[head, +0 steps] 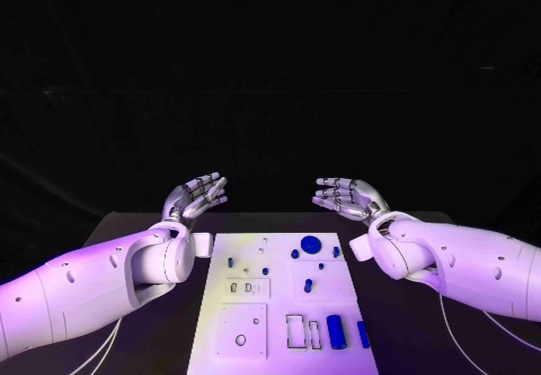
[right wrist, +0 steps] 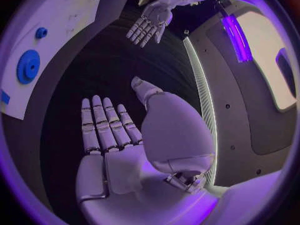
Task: Assemble the parts on the task board
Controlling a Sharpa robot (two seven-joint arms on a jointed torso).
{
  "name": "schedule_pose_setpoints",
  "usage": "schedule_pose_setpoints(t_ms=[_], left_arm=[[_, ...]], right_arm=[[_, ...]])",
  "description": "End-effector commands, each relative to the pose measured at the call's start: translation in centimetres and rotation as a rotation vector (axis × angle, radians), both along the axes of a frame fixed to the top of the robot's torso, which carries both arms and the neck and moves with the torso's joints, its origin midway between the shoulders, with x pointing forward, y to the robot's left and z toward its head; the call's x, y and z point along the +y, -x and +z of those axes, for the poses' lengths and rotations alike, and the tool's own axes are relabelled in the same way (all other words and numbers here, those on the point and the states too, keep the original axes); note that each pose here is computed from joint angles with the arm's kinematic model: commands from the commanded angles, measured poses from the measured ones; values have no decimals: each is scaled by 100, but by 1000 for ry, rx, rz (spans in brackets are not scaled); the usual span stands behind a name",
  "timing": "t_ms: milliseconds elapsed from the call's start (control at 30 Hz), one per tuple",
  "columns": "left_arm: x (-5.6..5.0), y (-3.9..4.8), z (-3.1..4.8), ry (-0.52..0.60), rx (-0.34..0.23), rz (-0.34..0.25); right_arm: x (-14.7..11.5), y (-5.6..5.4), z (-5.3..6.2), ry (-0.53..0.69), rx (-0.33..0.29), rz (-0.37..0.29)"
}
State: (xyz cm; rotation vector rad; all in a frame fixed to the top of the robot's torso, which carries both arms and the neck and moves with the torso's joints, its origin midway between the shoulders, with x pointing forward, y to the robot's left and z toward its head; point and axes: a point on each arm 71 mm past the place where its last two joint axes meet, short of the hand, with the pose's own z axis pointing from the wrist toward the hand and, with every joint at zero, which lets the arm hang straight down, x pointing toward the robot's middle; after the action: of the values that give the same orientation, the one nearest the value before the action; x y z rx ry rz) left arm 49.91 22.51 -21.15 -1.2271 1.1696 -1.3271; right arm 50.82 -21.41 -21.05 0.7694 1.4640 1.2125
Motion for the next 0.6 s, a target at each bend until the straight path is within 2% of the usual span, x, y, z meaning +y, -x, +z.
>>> schedule_pose_setpoints(t_ms=[33,267,467,600], left_arm=[[-19,4,41,30,-16,-53],[-6,50,105,14,-24,-114],[3,164,207,20,-36,-179],[-3,233,283,22,-57,-221]], right_arm=[[63,-20,100,231,-117,109],[120,-73,212,491,-160,225],[200,-44,263,740,-217,310],[252,-13,285,841,-252,335]])
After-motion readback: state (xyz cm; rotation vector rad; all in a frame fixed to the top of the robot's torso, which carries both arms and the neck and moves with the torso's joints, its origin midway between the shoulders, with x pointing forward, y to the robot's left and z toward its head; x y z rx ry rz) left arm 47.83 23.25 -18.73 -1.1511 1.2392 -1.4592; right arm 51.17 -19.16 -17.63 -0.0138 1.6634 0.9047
